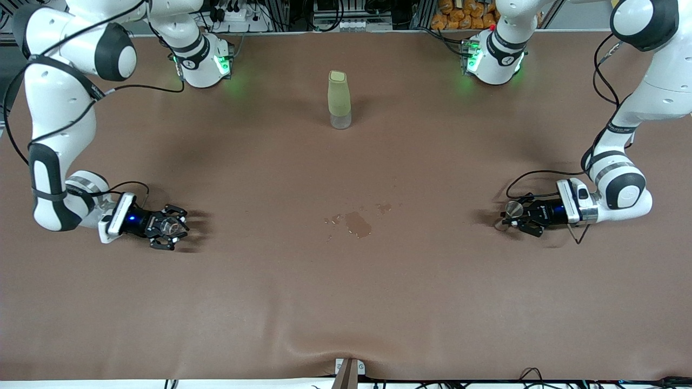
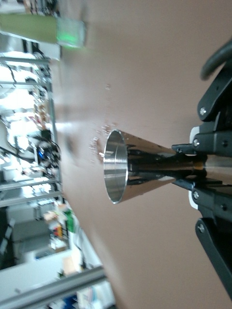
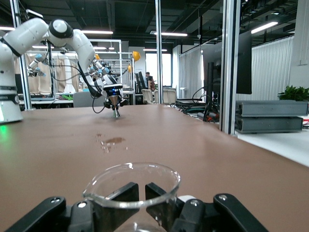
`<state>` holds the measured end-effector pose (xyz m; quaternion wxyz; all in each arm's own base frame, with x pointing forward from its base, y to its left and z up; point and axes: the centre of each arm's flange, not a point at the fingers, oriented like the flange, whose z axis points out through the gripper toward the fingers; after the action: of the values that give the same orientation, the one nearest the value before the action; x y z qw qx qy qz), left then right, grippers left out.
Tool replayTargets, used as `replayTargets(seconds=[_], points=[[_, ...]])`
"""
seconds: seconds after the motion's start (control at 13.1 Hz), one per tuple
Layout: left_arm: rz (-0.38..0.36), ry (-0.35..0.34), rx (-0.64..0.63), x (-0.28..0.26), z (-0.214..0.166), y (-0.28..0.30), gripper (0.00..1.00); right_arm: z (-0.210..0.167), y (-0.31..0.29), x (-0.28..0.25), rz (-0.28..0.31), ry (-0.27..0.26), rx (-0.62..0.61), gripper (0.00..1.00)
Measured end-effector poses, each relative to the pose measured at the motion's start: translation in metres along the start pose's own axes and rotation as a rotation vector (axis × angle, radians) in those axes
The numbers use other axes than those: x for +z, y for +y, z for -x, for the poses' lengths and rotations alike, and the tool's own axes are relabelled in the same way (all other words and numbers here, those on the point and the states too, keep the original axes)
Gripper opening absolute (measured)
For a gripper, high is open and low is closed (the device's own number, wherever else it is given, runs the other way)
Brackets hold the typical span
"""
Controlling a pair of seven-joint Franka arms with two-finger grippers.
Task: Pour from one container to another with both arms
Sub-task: 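Lift the jigger with the left gripper while the right gripper raises the beaker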
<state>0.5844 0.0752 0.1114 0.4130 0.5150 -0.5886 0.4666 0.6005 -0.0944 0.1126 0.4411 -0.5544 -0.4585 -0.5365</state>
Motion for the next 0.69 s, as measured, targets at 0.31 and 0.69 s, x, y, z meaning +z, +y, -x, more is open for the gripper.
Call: replayTargets(seconds=[0.31, 0.69], points=[[0.140, 0.050, -0.031, 0.084, -0.048, -0.040, 0.21, -0.060, 0.011, 0.023, -0.039, 0.016, 0.072, 0.15], [0.044, 0.074, -0.102, 0.250, -0.115, -0.082, 0.21, -0.179, -0.007, 0.044, -0.072, 0.009, 0.177, 0.15]])
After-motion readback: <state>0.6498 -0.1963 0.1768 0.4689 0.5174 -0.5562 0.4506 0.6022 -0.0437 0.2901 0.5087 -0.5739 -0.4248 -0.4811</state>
